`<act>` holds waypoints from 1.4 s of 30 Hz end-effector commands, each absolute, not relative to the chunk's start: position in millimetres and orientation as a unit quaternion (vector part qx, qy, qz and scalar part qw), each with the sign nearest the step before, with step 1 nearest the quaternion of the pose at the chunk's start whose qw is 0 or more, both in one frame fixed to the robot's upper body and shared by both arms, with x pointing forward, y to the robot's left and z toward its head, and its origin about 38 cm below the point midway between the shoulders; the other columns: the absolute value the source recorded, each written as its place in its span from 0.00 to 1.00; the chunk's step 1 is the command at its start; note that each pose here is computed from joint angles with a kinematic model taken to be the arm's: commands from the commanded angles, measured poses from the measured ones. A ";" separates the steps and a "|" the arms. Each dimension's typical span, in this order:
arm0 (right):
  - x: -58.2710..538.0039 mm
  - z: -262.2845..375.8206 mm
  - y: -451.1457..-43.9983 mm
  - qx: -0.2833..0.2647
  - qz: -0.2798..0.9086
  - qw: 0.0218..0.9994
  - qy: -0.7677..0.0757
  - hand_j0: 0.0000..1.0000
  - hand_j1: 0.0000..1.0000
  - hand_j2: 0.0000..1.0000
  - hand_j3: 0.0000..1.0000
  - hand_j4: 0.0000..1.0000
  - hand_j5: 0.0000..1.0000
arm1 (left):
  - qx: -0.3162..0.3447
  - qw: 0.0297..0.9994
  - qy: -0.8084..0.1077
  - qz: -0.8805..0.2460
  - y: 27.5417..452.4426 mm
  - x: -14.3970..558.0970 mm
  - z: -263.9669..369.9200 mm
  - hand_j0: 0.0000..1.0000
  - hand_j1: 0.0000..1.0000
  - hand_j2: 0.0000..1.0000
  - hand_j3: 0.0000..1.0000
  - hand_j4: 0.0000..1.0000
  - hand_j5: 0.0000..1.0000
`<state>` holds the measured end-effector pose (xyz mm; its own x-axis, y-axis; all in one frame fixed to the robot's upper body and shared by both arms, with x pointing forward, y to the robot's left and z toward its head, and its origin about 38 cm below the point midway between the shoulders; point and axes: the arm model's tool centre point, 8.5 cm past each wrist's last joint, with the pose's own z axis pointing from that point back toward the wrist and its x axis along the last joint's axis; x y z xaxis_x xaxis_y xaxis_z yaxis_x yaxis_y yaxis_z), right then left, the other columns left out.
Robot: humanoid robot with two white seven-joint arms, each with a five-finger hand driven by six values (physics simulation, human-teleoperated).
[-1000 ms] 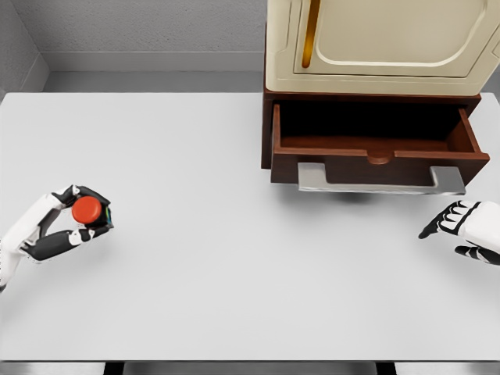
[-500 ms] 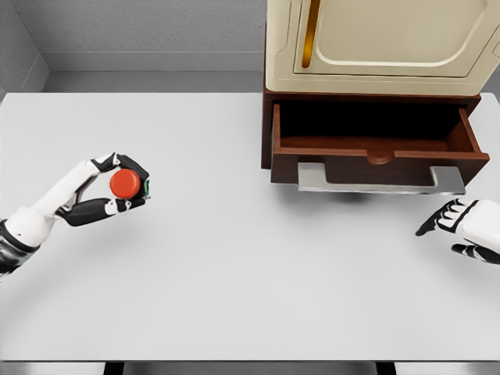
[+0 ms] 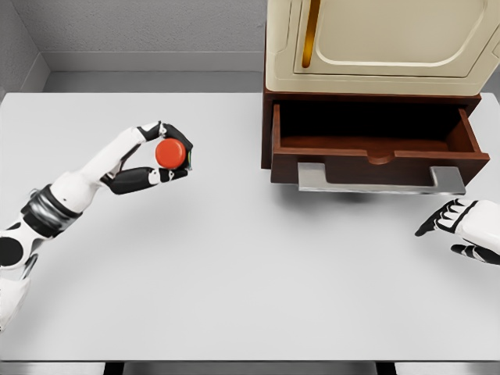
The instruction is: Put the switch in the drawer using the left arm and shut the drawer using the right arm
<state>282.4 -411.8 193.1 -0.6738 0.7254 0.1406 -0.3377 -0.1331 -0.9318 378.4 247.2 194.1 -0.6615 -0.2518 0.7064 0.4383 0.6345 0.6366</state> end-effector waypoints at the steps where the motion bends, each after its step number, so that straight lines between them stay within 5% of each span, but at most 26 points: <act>1: 282.7 193.6 -412.0 -0.176 0.730 0.365 -0.550 0.70 0.70 0.70 0.70 0.70 0.70 | -0.052 0.407 -0.804 -0.430 233.0 379.1 188.5 0.39 0.39 0.39 0.39 0.39 0.39; 42: 283.1 194.1 -412.6 -0.177 0.730 0.365 -0.550 0.71 0.71 0.71 0.71 0.71 0.71 | 0.153 0.263 -0.795 -0.525 82.4 419.8 256.0 0.37 0.37 0.37 0.37 0.37 0.37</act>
<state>282.9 -412.5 193.4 -0.6726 0.7268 0.1395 -0.3373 -0.1332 -0.9319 419.9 85.1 256.7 -0.8190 -0.5063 0.2699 0.0430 0.4149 0.9088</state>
